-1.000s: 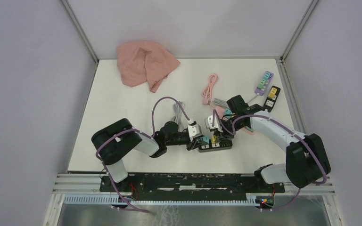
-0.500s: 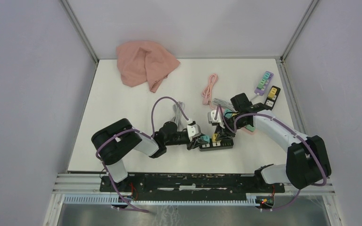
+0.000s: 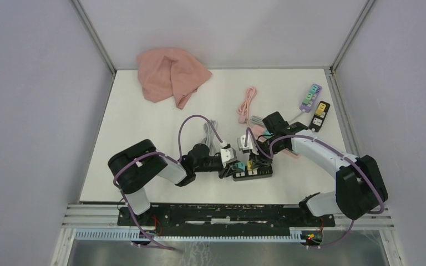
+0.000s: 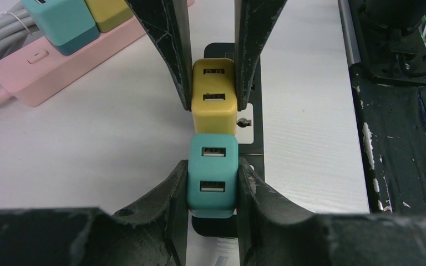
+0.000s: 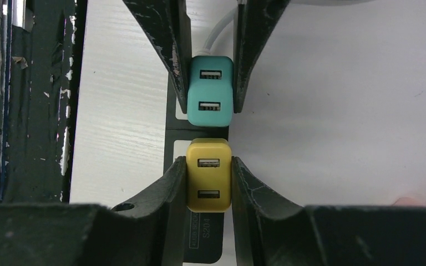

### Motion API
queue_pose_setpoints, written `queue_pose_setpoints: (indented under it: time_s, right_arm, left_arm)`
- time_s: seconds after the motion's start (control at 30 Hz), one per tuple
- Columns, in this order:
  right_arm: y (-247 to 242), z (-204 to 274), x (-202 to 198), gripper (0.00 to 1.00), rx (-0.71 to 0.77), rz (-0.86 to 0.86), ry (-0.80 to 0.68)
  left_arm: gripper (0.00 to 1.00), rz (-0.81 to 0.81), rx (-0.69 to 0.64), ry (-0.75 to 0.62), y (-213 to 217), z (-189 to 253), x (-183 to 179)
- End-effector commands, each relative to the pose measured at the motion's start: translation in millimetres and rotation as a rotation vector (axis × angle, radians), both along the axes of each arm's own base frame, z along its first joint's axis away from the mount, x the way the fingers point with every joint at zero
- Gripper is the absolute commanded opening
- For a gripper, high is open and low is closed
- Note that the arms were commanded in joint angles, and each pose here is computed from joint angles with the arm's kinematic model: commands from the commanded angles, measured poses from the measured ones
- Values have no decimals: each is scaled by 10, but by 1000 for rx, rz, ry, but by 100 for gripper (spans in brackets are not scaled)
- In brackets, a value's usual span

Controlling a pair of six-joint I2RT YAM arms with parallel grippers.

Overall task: Pull the plug off the socket
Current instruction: Remove the plug from the socket.

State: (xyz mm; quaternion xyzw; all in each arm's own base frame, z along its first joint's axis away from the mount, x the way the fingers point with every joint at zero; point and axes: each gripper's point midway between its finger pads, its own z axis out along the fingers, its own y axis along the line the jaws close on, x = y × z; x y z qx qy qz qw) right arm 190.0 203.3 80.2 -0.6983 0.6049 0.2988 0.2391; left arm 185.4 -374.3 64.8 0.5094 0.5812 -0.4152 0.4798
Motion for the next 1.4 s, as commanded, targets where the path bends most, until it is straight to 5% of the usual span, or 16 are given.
queue_pose_setpoints:
  time_s: [0.0, 0.4, 0.73, 0.93, 1.1, 1.37]
  right_arm:
    - [-2, 274, 96, 0, 82, -72, 19]
    - [35, 234, -193, 0, 93, 49, 48]
    - [-16, 402, 310, 0, 140, -223, 47]
    - [-129, 338, -49, 0, 151, -55, 64]
    - [-104, 483, -38, 0, 167, -75, 102]
    - [-184, 689, -7, 0, 201, -122, 178]
  left_arm:
    - [3, 68, 58, 26, 107, -182, 97]
    - [3, 61, 64, 17, 106, -180, 101]
    - [3, 53, 82, 28, 122, -229, 74]
    - [3, 50, 100, 15, 143, -241, 73]
    - [3, 66, 81, 10, 136, -154, 102]
    - [70, 113, -82, 44, 94, 352, 107]
